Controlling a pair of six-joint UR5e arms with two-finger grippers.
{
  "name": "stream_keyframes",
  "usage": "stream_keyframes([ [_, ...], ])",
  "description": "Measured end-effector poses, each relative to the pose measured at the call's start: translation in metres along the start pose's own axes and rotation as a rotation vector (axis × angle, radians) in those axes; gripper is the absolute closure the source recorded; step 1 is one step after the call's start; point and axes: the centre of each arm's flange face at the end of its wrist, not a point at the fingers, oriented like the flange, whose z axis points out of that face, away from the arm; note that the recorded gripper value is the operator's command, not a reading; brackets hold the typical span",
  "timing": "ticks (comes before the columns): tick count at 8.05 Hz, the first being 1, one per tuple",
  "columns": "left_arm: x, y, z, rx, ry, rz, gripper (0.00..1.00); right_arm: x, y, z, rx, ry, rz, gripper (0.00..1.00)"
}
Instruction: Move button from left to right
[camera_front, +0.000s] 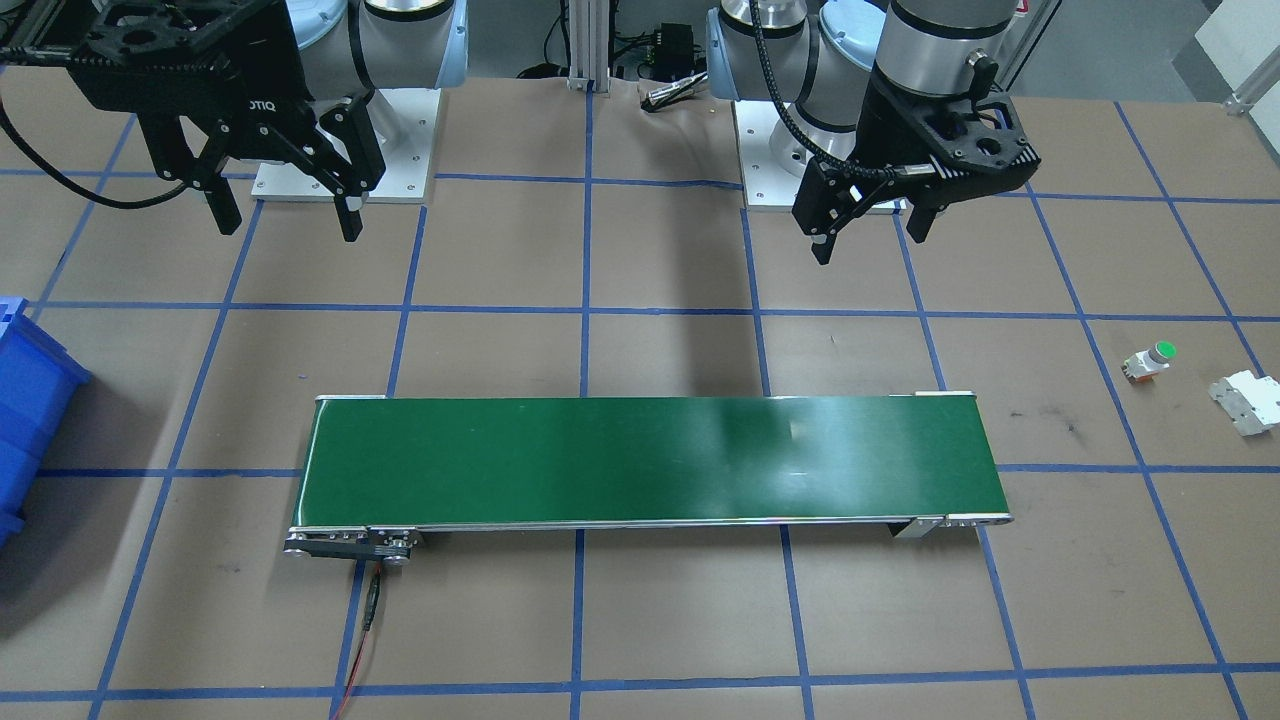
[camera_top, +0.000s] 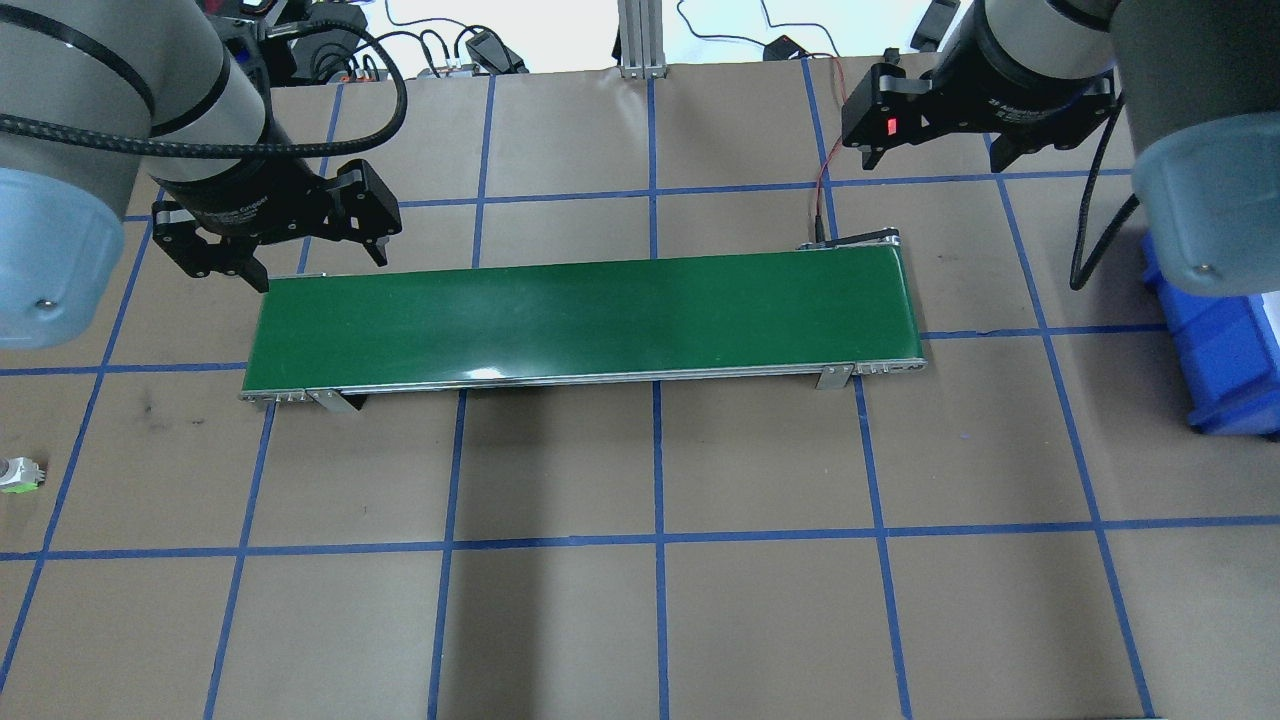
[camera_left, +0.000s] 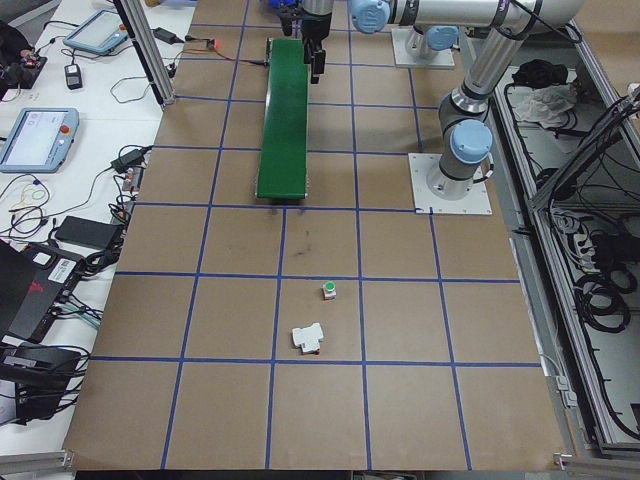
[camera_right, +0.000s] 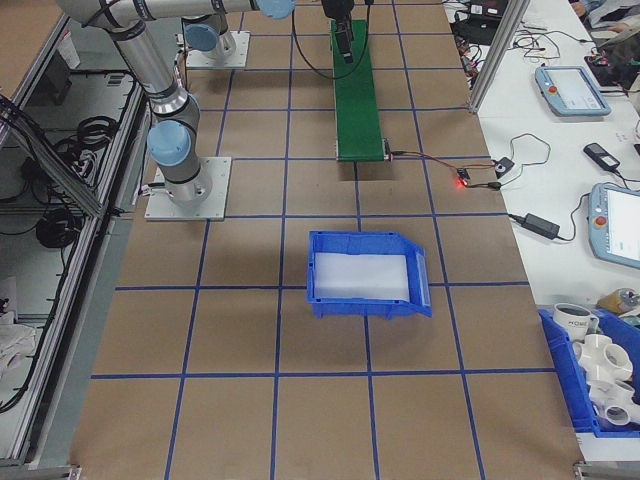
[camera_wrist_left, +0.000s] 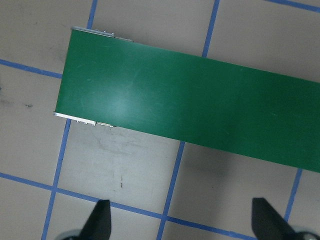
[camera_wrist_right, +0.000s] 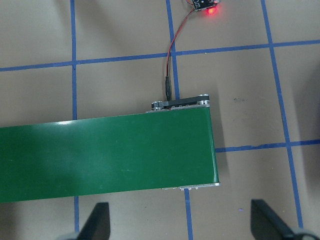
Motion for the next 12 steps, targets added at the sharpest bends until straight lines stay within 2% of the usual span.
stream_keyframes([
  [4, -0.002, 0.001, -0.004, 0.004, -0.005, -0.002, 0.00, 0.000, 0.000, 0.000, -0.001, 0.000, 0.000, 0.00],
  [8, -0.016, 0.000, -0.006, -0.009, -0.020, -0.030, 0.00, 0.000, 0.000, 0.000, 0.001, 0.000, 0.000, 0.00],
  [10, -0.055, -0.019, -0.004, -0.011, -0.030, -0.033, 0.00, 0.000, 0.000, 0.000, 0.001, 0.000, 0.001, 0.00],
  [12, -0.128, -0.045, 0.004, -0.029, -0.043, 0.015, 0.00, 0.001, 0.000, 0.000, 0.001, 0.000, 0.002, 0.00],
])
